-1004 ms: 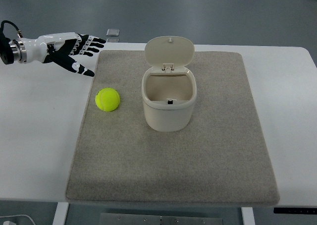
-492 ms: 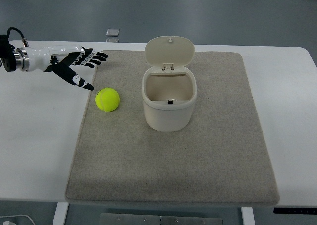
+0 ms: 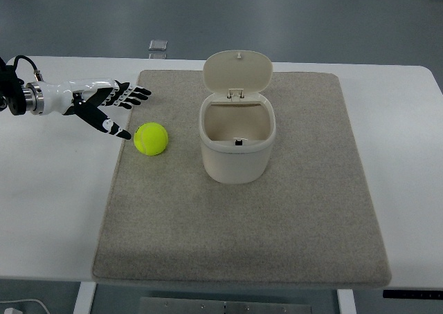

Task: Put tennis ball into box with left hand
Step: 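Lower the left hand onto the yellow-green tennis ball, fingers spread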

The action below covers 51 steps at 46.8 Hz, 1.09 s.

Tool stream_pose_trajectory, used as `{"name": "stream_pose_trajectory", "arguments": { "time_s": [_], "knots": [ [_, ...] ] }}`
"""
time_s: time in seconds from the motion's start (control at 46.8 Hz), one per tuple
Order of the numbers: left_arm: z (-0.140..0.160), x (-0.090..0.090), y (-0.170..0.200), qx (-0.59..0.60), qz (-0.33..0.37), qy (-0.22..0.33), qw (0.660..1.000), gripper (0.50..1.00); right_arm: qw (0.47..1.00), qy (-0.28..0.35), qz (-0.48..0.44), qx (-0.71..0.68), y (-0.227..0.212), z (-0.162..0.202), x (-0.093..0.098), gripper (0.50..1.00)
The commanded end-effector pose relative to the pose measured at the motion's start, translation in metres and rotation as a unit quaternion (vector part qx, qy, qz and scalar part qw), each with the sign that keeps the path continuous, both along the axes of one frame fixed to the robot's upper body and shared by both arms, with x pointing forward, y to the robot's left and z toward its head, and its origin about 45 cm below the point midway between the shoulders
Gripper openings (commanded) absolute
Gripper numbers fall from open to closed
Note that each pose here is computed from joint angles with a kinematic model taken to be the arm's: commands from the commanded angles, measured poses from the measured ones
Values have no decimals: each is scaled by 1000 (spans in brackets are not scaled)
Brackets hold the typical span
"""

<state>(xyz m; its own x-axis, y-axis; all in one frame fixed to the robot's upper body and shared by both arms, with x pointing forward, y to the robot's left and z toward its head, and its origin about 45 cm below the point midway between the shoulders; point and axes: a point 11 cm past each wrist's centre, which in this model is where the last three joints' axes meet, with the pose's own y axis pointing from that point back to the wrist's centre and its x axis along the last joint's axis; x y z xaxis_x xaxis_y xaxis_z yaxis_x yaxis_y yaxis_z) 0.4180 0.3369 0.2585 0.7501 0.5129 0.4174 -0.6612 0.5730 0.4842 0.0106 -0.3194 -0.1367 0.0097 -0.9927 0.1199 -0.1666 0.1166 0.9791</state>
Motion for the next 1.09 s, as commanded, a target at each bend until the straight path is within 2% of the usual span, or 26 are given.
{"name": "stream_pose_trajectory", "arguments": {
  "time_s": [0.0,0.321,1.069],
  "knots": [
    [-1,0,0,0,0,1,1000,988,1000,0,0,0,0,0,0,938],
    [-20,-9,0,4,-1,20,1000,984,1000,0,0,0,0,0,0,938],
    [-24,-3,-37,5,-40,0,999,977,1000,0,0,0,0,0,0,938]
  ]
}}
